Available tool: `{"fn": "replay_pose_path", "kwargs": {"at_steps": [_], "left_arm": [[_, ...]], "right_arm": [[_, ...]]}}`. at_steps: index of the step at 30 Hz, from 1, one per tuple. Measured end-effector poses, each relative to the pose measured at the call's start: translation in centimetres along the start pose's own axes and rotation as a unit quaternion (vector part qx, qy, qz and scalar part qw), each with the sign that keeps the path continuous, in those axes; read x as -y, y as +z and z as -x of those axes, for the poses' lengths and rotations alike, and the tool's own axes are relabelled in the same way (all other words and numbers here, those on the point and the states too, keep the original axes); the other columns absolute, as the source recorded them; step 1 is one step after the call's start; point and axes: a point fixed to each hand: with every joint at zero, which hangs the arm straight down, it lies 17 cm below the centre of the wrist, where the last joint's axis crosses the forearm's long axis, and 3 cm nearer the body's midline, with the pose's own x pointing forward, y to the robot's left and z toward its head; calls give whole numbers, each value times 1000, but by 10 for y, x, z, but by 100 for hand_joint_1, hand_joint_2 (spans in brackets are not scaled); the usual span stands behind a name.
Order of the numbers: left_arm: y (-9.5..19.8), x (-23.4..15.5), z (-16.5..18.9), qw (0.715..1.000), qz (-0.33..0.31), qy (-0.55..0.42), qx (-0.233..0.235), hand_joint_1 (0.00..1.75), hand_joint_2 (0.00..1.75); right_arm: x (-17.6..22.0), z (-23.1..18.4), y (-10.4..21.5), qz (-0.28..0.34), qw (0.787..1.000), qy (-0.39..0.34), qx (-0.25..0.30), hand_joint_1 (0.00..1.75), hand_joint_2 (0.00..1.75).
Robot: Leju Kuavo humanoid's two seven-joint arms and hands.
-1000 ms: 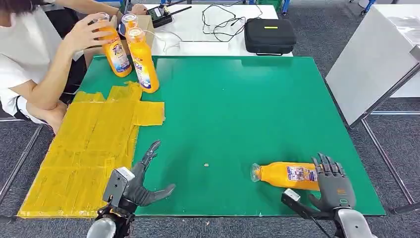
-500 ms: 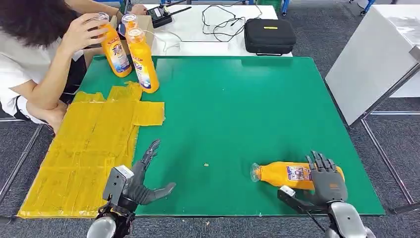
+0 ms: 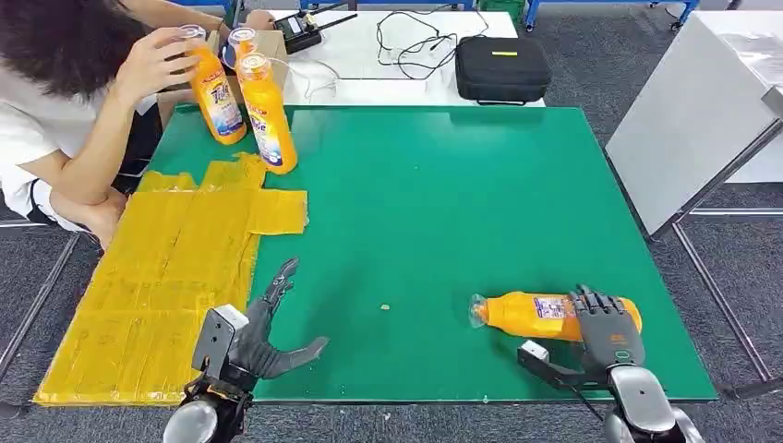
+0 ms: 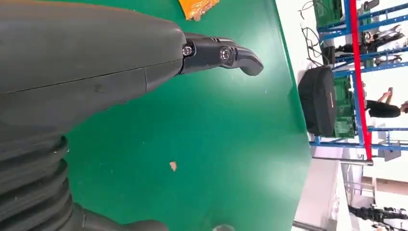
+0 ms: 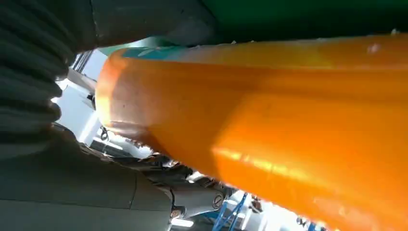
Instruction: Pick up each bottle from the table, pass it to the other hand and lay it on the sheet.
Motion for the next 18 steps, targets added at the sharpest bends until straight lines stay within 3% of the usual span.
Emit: {"fn": "replay_pose_path", "kwargs": {"at_steps": [18], "left_arm": [[-4,1,5,1000,5,5,-6,0,175]], "right_arm": [[-16,18,-9,-45,999,3,2,161,175]]}}
